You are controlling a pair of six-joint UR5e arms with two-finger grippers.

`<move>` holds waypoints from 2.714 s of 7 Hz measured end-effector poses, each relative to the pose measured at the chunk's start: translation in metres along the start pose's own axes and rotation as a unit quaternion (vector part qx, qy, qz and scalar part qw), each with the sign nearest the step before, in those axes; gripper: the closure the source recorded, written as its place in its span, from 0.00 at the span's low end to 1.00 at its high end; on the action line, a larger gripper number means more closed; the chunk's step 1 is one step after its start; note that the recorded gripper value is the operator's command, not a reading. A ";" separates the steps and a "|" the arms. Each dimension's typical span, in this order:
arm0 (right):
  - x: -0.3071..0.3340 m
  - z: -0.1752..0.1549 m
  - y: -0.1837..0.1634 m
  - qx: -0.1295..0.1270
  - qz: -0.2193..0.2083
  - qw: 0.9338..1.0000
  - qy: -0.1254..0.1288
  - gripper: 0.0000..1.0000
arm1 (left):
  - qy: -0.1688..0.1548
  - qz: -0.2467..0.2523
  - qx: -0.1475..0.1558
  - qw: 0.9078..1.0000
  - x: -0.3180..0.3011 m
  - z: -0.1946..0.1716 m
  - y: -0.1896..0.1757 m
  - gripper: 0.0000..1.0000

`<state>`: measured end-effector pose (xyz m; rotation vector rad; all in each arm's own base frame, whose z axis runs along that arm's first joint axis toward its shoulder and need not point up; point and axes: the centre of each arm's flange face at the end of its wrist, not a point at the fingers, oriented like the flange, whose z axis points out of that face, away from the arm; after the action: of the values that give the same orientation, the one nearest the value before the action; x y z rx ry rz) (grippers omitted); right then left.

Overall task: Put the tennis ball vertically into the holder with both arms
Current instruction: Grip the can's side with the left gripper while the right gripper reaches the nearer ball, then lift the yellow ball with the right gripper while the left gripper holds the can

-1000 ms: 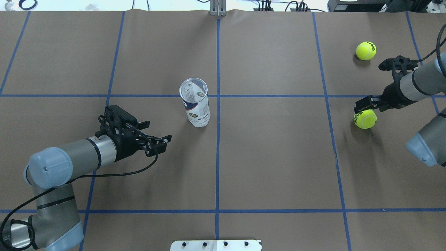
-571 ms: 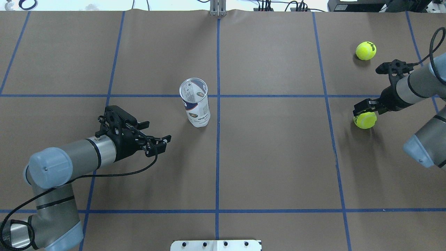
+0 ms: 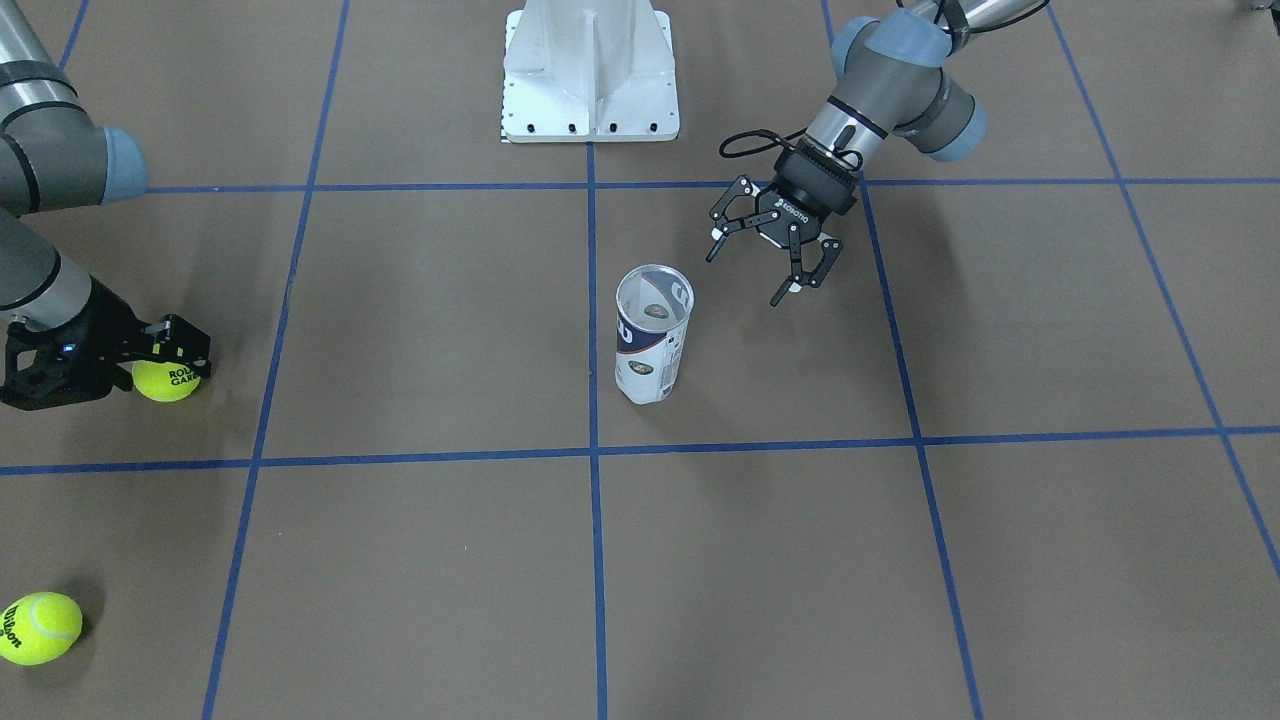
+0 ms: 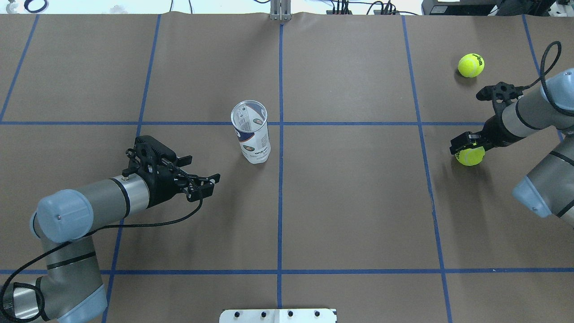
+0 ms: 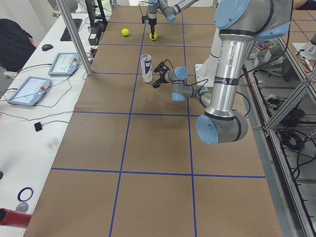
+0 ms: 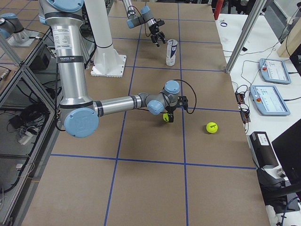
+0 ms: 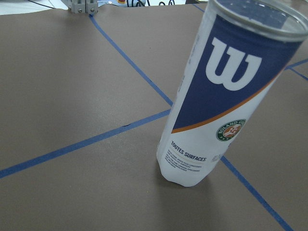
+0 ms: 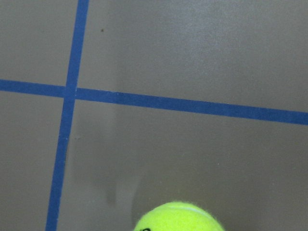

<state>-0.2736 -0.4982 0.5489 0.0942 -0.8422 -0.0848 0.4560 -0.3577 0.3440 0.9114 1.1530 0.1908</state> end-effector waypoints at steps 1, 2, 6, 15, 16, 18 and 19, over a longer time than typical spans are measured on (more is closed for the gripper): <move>0.000 0.002 0.001 -0.003 0.000 1.000 0.000 1.00 | 0.000 0.000 0.000 1.000 0.000 0.000 0.000 0.01; 0.000 0.003 0.001 -0.005 -0.005 1.000 0.000 1.00 | 0.000 0.000 0.000 1.000 0.000 0.000 0.000 0.01; -0.027 -0.041 -0.023 0.013 -0.023 0.999 -0.046 1.00 | 0.004 0.000 0.002 1.000 0.006 0.005 -0.001 0.01; -0.151 -0.135 -0.093 0.063 0.018 0.988 -0.137 1.00 | -0.060 0.063 0.068 0.994 0.036 0.074 -0.020 0.01; -0.153 -0.136 -0.093 0.063 0.019 0.988 -0.138 1.00 | -0.053 0.064 0.063 0.995 0.045 0.075 -0.012 0.01; -0.155 -0.137 -0.093 0.063 0.019 0.988 -0.139 1.00 | -0.053 0.064 0.064 0.995 0.062 0.089 -0.007 0.01; -0.156 -0.137 -0.092 0.063 0.019 0.988 -0.140 1.00 | -0.061 0.064 0.072 0.993 0.066 0.100 -0.008 0.01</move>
<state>-0.2784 -0.5652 0.3320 0.1890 -1.1294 -0.0084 0.5665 -0.3777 0.3024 1.1109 1.0046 0.1543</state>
